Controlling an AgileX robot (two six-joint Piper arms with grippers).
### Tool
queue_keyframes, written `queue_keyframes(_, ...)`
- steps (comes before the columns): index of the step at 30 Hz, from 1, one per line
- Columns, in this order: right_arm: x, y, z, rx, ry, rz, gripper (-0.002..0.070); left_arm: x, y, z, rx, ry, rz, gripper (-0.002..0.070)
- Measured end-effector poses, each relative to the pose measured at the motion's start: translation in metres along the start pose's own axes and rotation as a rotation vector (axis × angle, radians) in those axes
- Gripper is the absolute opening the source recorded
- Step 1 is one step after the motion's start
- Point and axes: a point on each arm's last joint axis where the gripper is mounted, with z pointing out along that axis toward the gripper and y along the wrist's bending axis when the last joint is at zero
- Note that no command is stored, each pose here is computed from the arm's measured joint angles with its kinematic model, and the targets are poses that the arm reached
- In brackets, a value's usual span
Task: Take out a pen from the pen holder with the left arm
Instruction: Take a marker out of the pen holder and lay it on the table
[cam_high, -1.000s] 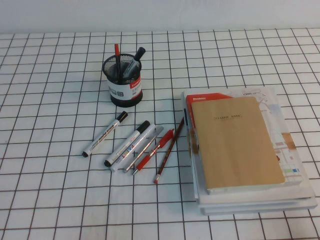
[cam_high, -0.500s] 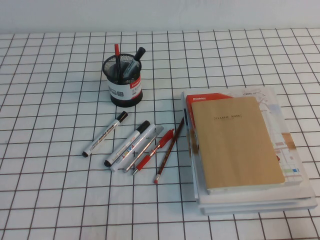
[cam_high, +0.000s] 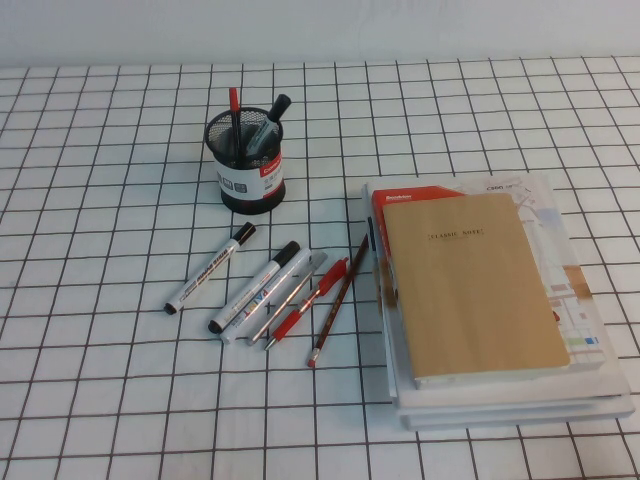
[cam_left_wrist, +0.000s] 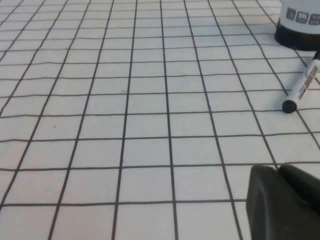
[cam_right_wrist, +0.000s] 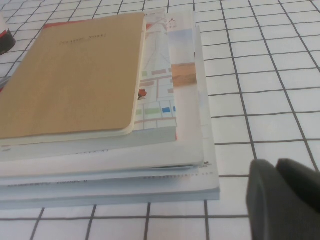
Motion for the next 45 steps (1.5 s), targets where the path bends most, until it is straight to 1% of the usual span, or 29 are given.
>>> queue_keyframes(5,0.0,0.0,0.0,0.0,0.0,0.0,-0.0014,0.0,0.0,0.0,-0.004,0.0,0.01,0.0)
queue_keyframes(11,0.0,0.0,0.0,0.0,0.0,0.0,-0.0015,-0.003,0.004,0.0,-0.046,-0.03,0.113,0.0)
queue_keyframes(12,0.0,0.0,0.0,0.0,0.0,0.0,-0.0015,-0.005,0.004,0.0,-0.047,-0.047,0.112,0.0)
queue_keyframes(14,0.0,0.0,0.0,0.0,0.0,0.0,-0.0014,-0.008,0.003,0.0,-0.035,-0.087,0.051,0.0)
queue_keyframes(16,0.0,0.0,0.0,0.0,0.0,0.0,-0.0014,-0.012,0.001,-0.001,-0.011,-0.137,-0.073,0.0)
queue_keyframes(18,0.0,0.0,0.0,0.0,0.0,0.0,-0.0014,-0.018,0.0,-0.002,0.021,-0.193,-0.225,0.0)
queue_keyframes(21,0.0,0.0,0.0,0.0,0.0,0.0,-0.0015,-0.023,0.0,-0.003,0.041,-0.249,-0.328,-0.0001)
queue_keyframes(25,0.0,0.0,0.0,0.0,0.0,0.0,-0.0014,-0.026,0.001,-0.004,0.046,-0.29,-0.362,-0.0001)
queue_keyframes(32,0.0,0.0,0.0,0.0,0.0,0.0,-0.0014,-0.028,0.001,-0.005,0.046,-0.316,-0.369,-0.0001)
queue_keyframes(38,0.0,0.0,0.0,0.0,0.0,0.0,-0.0015,-0.028,0.001,-0.004,0.062,-0.306,-0.446,-0.0001)
queue_keyframes(45,0.0,0.0,0.0,0.0,0.0,0.0,-0.0014,-0.026,-0.001,-0.004,0.068,-0.259,-0.453,-0.0001)
